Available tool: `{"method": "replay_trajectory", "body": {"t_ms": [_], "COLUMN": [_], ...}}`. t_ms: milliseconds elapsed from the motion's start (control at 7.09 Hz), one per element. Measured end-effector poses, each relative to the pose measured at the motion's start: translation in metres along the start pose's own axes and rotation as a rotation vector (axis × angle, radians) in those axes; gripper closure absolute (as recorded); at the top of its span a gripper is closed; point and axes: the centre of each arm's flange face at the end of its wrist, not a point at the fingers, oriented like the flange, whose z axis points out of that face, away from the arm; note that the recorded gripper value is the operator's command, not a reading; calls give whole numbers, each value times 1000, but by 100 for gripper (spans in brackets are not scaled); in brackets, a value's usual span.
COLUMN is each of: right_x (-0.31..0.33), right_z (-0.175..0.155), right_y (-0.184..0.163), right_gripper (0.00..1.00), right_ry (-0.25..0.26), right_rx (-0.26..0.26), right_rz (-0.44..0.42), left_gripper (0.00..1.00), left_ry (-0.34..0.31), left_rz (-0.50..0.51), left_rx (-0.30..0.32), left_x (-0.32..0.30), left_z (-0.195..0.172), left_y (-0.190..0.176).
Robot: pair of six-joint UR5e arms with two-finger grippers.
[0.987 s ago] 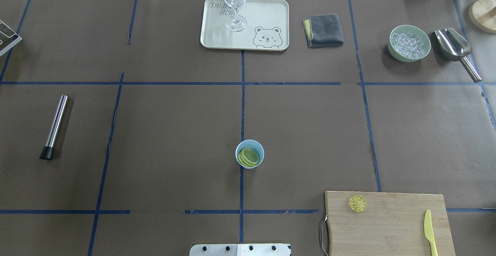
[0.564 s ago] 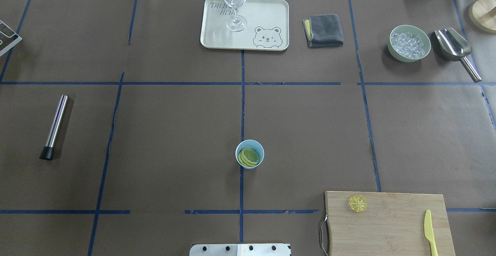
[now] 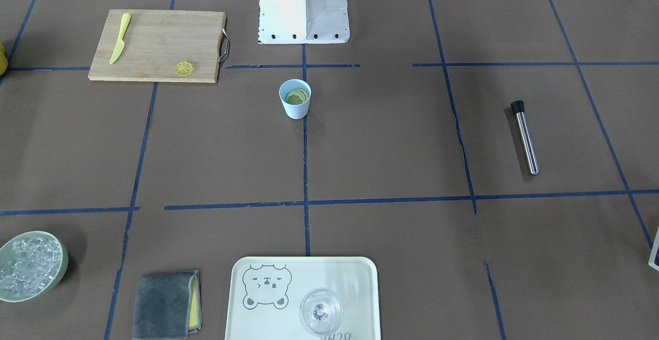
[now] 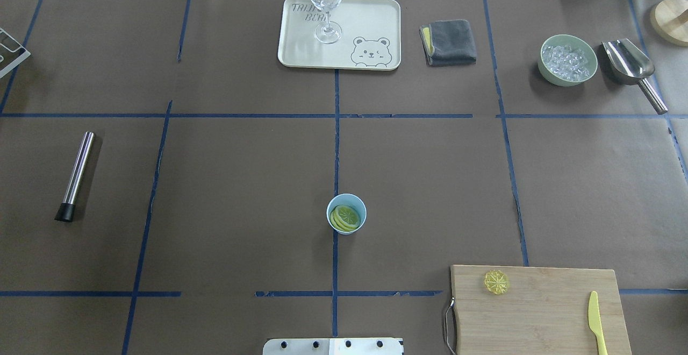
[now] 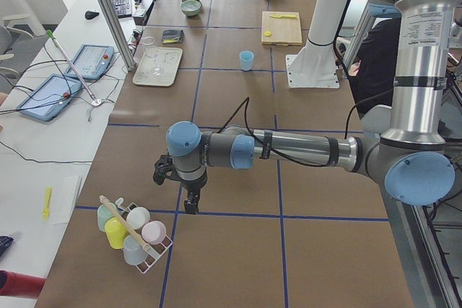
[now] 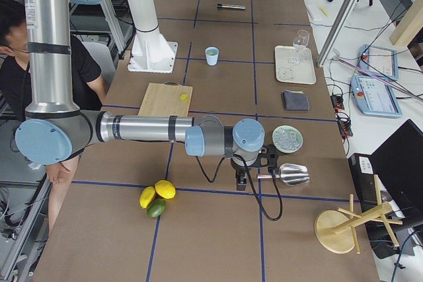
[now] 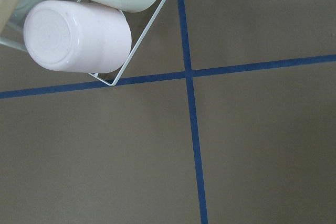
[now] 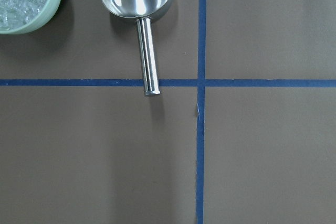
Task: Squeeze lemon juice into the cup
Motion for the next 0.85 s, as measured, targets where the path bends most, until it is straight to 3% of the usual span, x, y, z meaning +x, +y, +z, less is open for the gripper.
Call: {"method": "replay_trajectory", "body": {"t_ms": [846], "right_x": [-2], "right_z": [-2], "right_y": [-1], "right_gripper": [0], "right_ry": [0], "right_rx": [4], "right_rz": [-4], "left_gripper": [0], "left_ry": [0], "left_rz": [3], "left_rx": [5], "left_x": [2], "left_z": [-3], "left_y": [-1]}}
